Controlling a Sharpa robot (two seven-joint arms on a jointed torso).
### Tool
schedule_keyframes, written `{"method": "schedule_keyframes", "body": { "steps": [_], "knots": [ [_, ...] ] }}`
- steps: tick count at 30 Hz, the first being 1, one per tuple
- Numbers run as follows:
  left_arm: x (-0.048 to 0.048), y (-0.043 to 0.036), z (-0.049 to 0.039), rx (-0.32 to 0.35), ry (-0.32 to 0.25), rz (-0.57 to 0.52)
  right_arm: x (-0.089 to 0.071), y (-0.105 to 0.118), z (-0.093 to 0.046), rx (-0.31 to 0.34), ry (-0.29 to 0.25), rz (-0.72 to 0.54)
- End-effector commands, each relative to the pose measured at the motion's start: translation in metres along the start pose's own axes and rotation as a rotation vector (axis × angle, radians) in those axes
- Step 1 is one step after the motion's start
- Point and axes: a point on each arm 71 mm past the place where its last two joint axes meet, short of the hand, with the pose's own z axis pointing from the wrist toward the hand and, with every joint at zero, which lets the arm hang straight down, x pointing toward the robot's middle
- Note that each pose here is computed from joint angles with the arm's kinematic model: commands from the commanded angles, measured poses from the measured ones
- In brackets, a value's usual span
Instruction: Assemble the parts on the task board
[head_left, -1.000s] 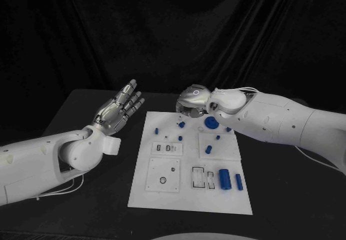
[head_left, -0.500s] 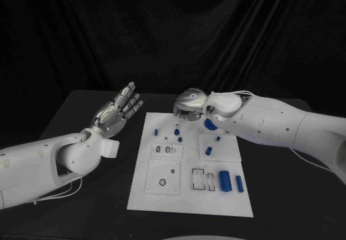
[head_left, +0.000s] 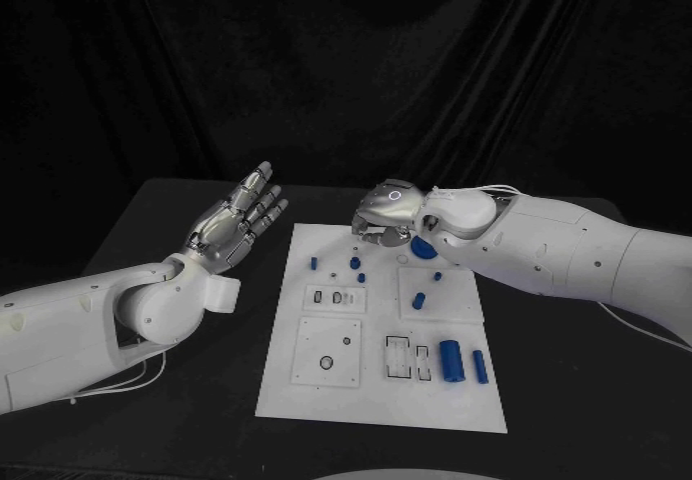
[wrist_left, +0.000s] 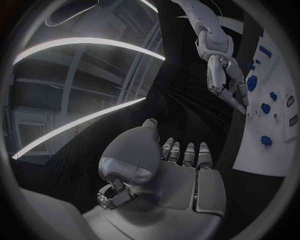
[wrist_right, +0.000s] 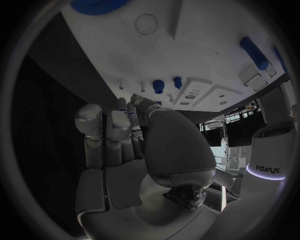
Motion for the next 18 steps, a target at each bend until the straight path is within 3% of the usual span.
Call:
{"method": "schedule_keyframes", "body": {
  "steps": [1, 9, 18],
  "knots": [
    [0.0009, -0.0024, 0.0006, 0.013, 0.012, 0.004, 0.001, 0.008, -0.002, -0.019, 0.023, 0.011],
    [0.0006, -0.0021, 0.0014, 0.012, 0.015, 0.003, 0.0, 0.022, -0.006, -0.059, 0.056, 0.035],
    [0.0015, -0.0012, 0.0028, 0.009, 0.021, 0.0, 0.003, 0.027, -0.002, -0.06, 0.092, 0.045]
  ]
}}
